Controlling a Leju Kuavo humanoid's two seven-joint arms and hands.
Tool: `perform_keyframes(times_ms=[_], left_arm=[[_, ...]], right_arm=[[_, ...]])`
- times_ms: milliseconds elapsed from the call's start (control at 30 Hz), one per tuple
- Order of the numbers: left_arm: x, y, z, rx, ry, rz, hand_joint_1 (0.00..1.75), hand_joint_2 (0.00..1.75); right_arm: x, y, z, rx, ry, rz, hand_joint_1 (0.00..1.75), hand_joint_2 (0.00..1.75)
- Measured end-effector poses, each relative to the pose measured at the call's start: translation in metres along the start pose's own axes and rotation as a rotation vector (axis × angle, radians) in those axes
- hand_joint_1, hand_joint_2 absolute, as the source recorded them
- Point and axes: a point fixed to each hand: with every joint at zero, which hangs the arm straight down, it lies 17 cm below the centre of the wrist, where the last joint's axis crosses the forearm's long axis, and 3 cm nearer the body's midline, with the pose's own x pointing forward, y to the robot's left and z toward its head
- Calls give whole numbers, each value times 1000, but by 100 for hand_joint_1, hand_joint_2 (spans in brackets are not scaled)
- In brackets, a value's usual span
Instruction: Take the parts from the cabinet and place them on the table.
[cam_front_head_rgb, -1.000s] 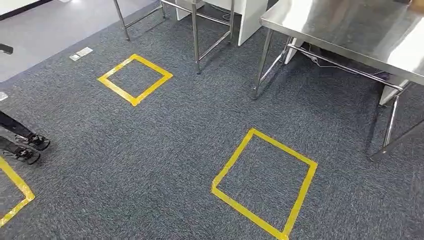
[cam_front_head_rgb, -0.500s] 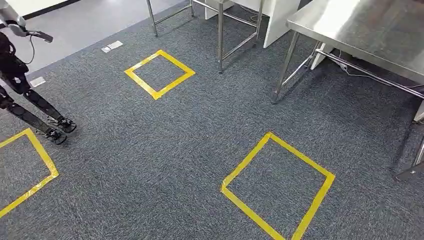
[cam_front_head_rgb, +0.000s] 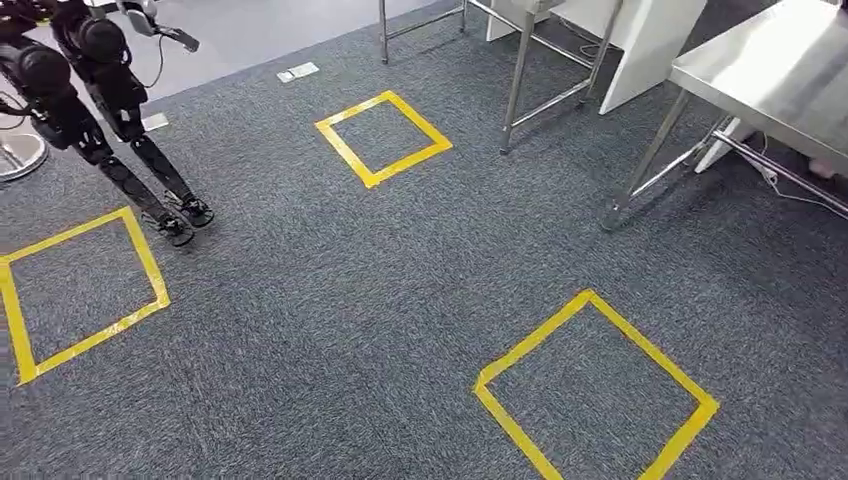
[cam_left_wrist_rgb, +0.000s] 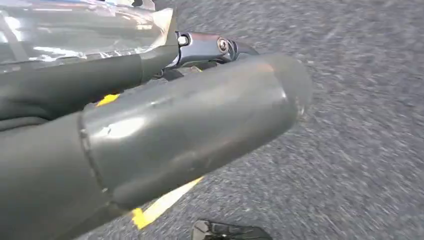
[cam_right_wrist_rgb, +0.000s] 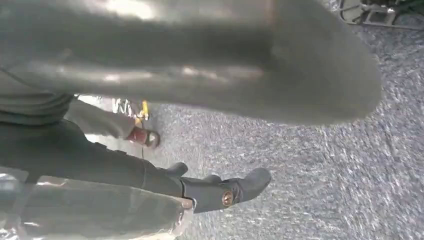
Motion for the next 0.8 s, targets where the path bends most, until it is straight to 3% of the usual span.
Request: perform_keyframes(times_ms=[800], left_arm=[[-3,8,-1,32,11,38,0,0]], right_arm=[[6,-11,-2,-25,-24,33,0,0]])
